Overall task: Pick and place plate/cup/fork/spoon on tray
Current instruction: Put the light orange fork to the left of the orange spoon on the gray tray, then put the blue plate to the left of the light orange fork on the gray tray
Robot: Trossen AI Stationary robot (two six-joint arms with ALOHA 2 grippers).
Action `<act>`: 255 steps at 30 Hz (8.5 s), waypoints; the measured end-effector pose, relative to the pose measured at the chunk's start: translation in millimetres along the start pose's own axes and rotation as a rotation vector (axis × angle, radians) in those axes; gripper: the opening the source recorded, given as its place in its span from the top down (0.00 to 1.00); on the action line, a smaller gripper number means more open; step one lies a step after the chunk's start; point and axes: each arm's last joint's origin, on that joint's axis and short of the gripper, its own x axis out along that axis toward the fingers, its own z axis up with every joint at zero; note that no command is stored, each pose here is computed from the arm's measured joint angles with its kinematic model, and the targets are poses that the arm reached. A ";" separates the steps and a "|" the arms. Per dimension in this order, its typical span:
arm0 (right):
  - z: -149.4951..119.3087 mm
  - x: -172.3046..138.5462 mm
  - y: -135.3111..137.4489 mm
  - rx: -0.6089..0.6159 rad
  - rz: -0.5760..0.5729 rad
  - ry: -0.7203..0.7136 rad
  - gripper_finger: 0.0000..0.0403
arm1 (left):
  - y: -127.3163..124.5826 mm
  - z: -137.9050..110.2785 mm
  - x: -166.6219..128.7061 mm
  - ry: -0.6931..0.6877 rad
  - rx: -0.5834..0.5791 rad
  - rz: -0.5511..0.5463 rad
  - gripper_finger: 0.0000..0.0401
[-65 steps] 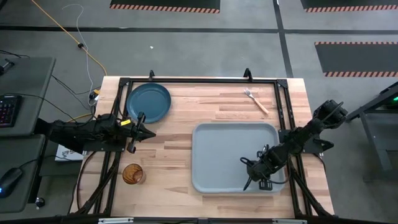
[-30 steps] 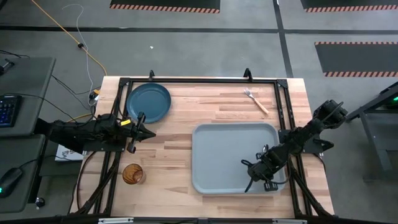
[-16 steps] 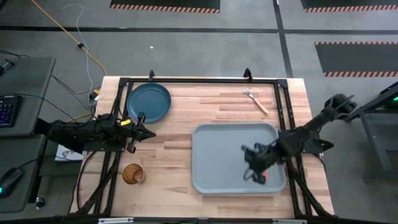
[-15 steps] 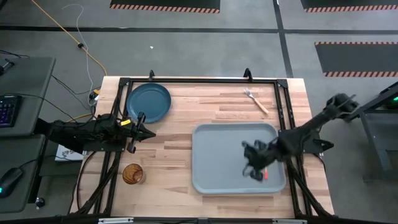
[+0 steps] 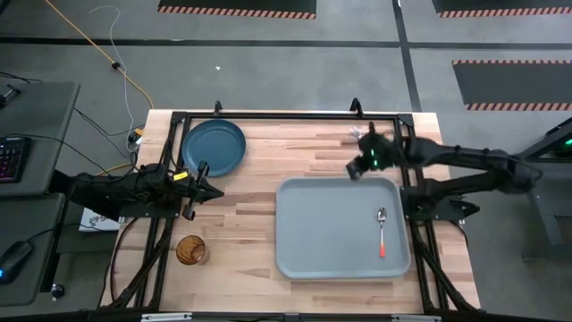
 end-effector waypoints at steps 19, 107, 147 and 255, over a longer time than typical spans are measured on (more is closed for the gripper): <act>31.0 76.3 -132.4 0.048 -0.283 0.439 0.33 | 0.0 0.0 0.0 0.000 0.000 0.000 0.99; -164.1 -15.5 96.7 0.646 -0.116 0.543 0.92 | 0.0 0.0 0.0 0.000 0.000 0.000 0.99; -204.6 22.9 122.0 0.577 -0.455 0.599 0.76 | 0.0 -0.1 0.0 0.000 0.000 0.000 0.99; 82.5 65.4 131.2 0.125 1.134 -0.727 0.56 | 118.4 86.1 71.2 0.734 -0.668 0.806 0.96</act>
